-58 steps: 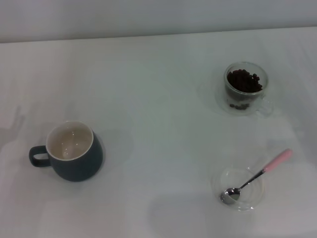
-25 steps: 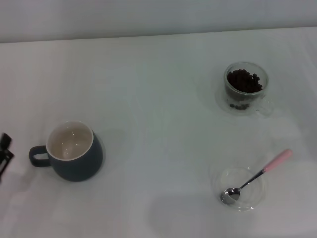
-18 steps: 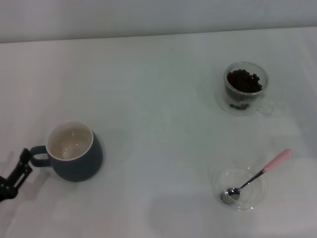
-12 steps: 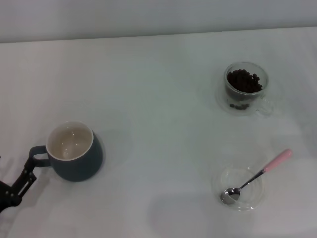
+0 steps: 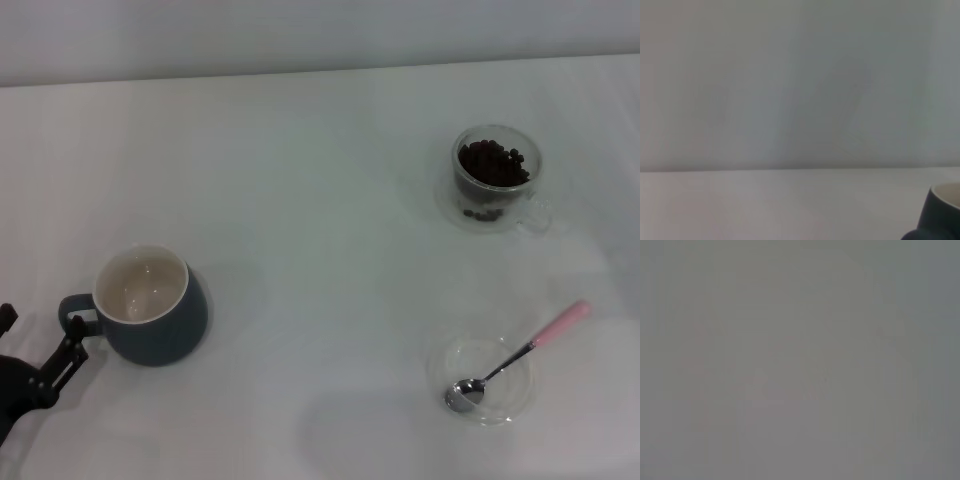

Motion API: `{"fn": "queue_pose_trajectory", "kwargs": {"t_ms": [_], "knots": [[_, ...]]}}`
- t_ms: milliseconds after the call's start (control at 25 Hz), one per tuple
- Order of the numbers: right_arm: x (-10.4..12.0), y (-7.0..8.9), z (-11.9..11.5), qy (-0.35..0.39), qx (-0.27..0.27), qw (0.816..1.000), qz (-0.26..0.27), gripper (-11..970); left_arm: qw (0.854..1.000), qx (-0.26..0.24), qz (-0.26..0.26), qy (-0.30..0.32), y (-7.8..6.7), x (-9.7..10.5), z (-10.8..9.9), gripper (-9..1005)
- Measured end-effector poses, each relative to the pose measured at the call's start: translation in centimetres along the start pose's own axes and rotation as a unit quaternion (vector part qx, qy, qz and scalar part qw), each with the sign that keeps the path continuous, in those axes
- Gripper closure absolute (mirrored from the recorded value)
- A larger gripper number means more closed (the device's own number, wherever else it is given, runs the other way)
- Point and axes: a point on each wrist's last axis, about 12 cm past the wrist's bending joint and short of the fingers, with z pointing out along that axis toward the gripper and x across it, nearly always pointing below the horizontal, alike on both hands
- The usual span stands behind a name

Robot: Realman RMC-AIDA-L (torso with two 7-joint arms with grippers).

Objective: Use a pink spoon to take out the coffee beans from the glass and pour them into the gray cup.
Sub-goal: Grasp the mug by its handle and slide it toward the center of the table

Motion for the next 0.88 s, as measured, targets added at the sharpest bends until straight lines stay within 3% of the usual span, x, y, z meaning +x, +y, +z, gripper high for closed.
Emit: {"fn": "queue_pose_trajectory", "kwargs": {"t_ms": [360, 880], "knots": [[0.1, -0.1, -0.2, 0.001, 0.001, 1.0, 0.0, 209, 1.0, 0.005, 0.005, 0.003, 0.2, -0.3, 1.1, 120], [0.0, -0.1, 0.1, 0.0, 0.0, 1.0, -0.002, 209, 1.0, 0.023, 0.007, 0.014, -0.6, -0.4, 2.5, 392]]}}
